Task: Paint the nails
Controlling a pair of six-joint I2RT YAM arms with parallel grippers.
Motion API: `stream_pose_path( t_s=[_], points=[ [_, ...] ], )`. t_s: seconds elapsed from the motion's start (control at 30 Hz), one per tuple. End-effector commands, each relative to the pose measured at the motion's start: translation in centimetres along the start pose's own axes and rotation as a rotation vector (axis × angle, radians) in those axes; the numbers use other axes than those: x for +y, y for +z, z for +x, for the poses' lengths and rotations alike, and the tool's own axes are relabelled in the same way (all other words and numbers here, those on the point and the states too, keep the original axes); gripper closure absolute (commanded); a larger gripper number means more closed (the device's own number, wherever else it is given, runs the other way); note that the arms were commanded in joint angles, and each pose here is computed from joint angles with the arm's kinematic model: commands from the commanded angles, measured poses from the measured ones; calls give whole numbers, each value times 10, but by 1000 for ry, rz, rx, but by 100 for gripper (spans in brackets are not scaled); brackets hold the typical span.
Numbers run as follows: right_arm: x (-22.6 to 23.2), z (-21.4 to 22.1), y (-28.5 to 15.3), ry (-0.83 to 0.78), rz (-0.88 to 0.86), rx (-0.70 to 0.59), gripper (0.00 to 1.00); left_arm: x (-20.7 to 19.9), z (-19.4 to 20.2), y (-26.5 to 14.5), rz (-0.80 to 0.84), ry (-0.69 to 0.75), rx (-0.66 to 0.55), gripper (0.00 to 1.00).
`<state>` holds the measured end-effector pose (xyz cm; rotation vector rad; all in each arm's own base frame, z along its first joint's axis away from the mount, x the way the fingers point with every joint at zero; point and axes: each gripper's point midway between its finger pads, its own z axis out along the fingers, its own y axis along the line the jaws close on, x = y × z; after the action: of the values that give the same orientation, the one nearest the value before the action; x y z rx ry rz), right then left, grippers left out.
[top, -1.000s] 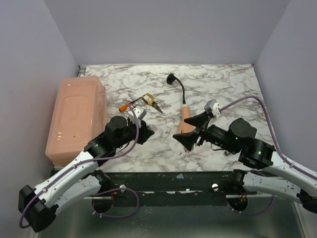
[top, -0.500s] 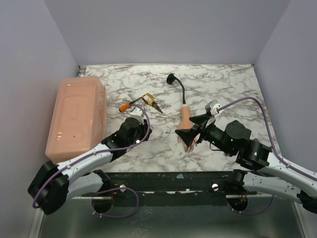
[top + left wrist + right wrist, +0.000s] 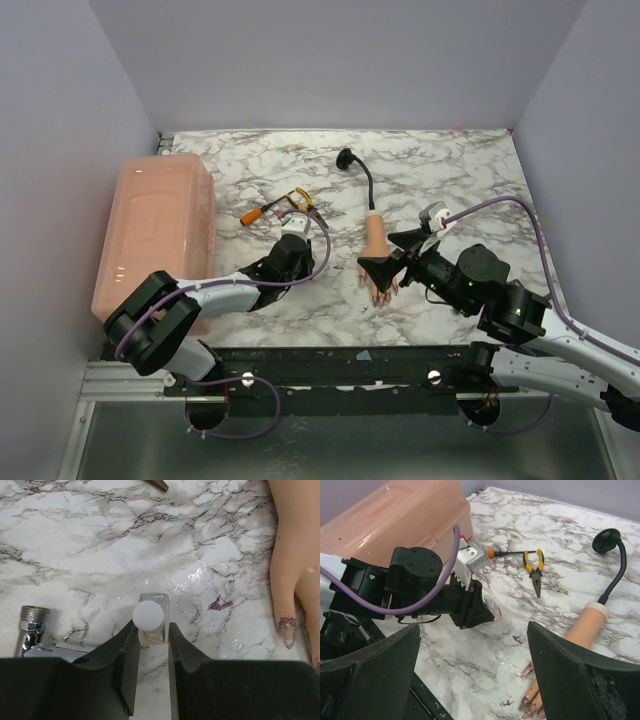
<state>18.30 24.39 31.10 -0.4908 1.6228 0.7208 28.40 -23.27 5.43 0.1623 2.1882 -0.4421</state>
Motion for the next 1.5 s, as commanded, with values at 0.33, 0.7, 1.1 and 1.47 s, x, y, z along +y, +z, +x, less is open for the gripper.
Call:
stream_pose_path(
  t_s=[0.33, 0.7, 1.1, 1.47],
  points=[
    [-5, 5, 2, -31, 24, 11, 11, 1, -2, 24, -79, -11, -100, 86],
    [-6, 1, -3, -24, 25, 3, 11, 0, 5, 24, -91, 0, -112, 55],
    [-7, -3, -9, -9, 32, 6, 11, -6, -14, 1, -54, 6, -183, 13],
    [-8, -18, -12, 23, 53, -1, 11, -10, -56, -46, -18, 9, -275, 1]
  ],
)
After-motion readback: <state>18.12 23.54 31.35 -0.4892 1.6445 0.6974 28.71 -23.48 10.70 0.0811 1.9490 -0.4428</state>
